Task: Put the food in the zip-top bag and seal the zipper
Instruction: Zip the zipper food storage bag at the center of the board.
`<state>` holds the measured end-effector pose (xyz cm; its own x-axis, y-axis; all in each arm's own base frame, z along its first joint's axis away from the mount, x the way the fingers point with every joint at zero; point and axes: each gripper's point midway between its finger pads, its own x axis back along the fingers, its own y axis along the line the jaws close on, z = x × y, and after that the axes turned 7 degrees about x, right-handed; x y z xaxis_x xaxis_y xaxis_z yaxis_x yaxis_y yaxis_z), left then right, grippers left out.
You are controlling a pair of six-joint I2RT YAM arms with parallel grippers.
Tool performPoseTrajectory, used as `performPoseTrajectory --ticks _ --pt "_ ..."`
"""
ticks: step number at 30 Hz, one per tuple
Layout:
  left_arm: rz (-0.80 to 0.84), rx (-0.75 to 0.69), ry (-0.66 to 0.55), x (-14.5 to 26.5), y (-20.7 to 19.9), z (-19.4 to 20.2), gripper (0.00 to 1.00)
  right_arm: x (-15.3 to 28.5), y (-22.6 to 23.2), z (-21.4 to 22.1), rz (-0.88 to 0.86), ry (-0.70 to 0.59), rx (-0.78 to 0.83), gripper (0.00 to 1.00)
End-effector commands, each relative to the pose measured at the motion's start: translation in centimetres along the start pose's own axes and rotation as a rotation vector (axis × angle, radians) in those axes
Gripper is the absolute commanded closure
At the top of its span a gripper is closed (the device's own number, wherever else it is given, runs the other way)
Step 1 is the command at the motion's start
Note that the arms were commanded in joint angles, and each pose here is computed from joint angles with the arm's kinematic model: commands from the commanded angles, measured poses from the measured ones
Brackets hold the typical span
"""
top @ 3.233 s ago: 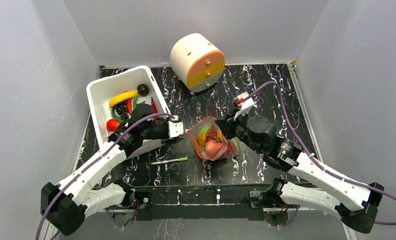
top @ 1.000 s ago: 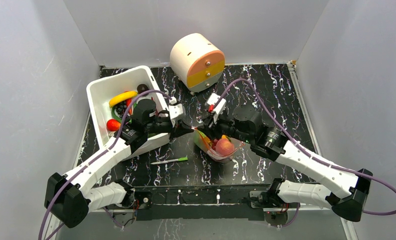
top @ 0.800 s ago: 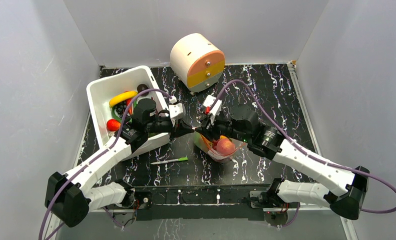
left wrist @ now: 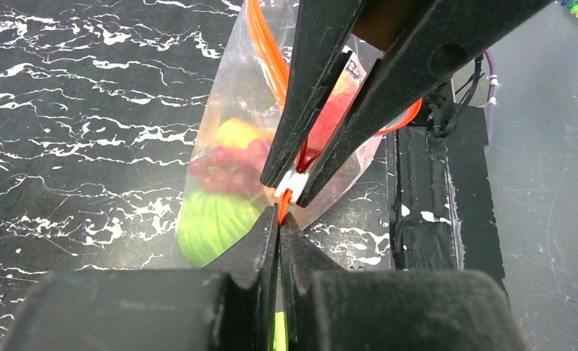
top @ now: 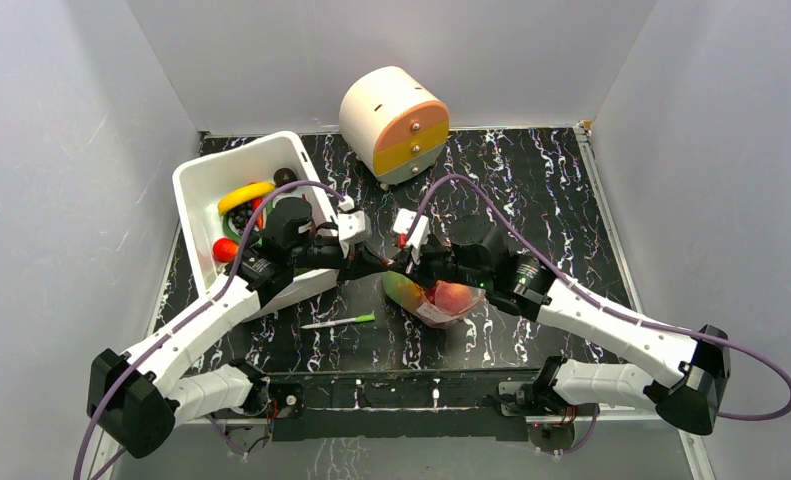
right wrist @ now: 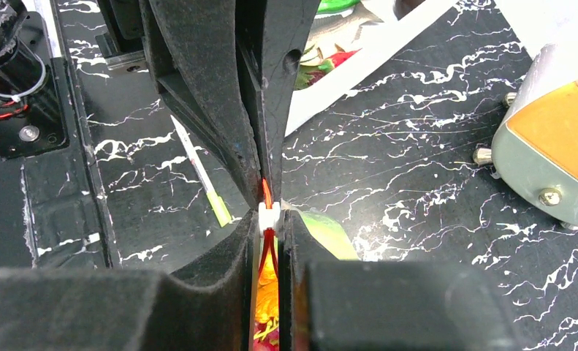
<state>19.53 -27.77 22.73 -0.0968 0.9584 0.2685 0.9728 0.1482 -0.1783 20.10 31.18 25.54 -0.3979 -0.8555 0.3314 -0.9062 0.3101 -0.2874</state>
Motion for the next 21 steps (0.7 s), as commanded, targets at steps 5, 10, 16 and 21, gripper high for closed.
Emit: performPoseTrajectory --ticks 5,10,16,21 --pt "0.037 -0.074 -0.065 1.3 -1.7 -3.2 1.00 1.7 -1.1 -0.2 0.069 0.008 0.008 1.00" --pt "0.035 -0.097 -0.048 1.7 -1.9 -3.3 1.00 1.7 -1.2 0.2 0.076 0.021 0.004 1.00" --pt "0.035 -0.099 -0.049 2.1 -2.2 -3.3 1.00 1.8 -1.3 0.8 0.083 0.050 -0.001 1.00" --pt "0.013 -0.097 -0.066 2.3 -2.2 -3.1 1.00 2.0 -1.3 0.9 0.089 0.055 -0.002 1.00"
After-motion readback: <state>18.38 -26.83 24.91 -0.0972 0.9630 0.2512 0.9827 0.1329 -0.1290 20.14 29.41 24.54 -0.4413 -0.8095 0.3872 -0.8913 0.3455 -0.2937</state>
